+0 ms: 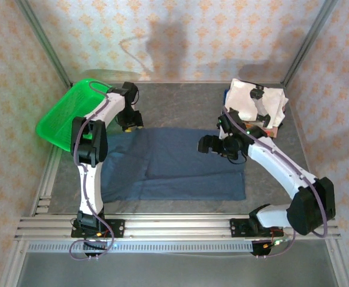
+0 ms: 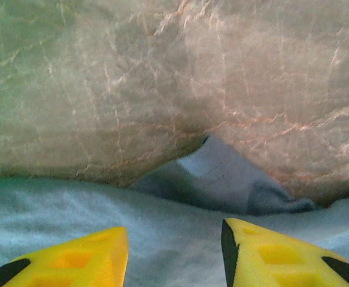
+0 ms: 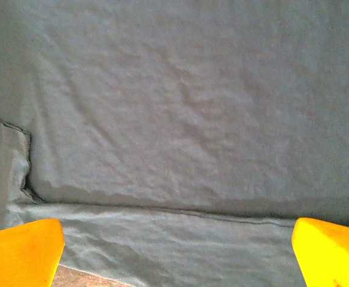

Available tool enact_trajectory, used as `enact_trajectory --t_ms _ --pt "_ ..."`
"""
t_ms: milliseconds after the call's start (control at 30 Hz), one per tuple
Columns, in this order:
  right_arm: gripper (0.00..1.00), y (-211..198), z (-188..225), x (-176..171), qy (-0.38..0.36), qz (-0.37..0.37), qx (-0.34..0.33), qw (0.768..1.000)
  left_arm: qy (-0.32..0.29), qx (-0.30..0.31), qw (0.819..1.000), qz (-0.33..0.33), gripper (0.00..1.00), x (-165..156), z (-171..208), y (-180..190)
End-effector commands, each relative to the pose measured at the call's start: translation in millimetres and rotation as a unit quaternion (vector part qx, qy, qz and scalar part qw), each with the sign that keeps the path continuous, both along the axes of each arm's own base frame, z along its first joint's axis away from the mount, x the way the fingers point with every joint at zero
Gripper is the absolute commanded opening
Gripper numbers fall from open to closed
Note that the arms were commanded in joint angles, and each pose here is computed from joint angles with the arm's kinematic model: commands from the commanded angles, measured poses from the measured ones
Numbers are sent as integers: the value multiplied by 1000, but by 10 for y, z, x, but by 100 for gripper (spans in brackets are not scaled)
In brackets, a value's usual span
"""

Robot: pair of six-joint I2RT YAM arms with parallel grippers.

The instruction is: Fold and stack the t-shirts

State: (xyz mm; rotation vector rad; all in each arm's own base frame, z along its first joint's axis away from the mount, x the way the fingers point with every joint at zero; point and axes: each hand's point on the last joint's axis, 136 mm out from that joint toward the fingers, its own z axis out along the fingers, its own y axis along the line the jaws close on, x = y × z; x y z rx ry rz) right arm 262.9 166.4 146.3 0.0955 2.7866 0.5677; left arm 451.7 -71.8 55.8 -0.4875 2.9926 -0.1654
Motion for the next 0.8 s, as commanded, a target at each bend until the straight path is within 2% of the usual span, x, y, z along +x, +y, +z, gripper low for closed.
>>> enact_trajectory --t_ms 0,133,500,600,767 --pt "98 5 19 -36 -8 -12 20 1000 -25 -4 1000 9 44 209 68 19" --pt "98 -9 -63 -97 3 -18 23 1000 -30 -18 999 26 43 318 -10 -27" --pt "99 -35 -176 -175 10 -24 27 999 -13 -35 998 57 39 371 -270 -75" --pt "99 -26 -193 -172 10 -25 31 999 -11 -39 997 61 33 383 -313 -88" --pt "99 -61 -308 -174 17 -29 17 999 -10 -29 998 56 19 370 -308 -46"
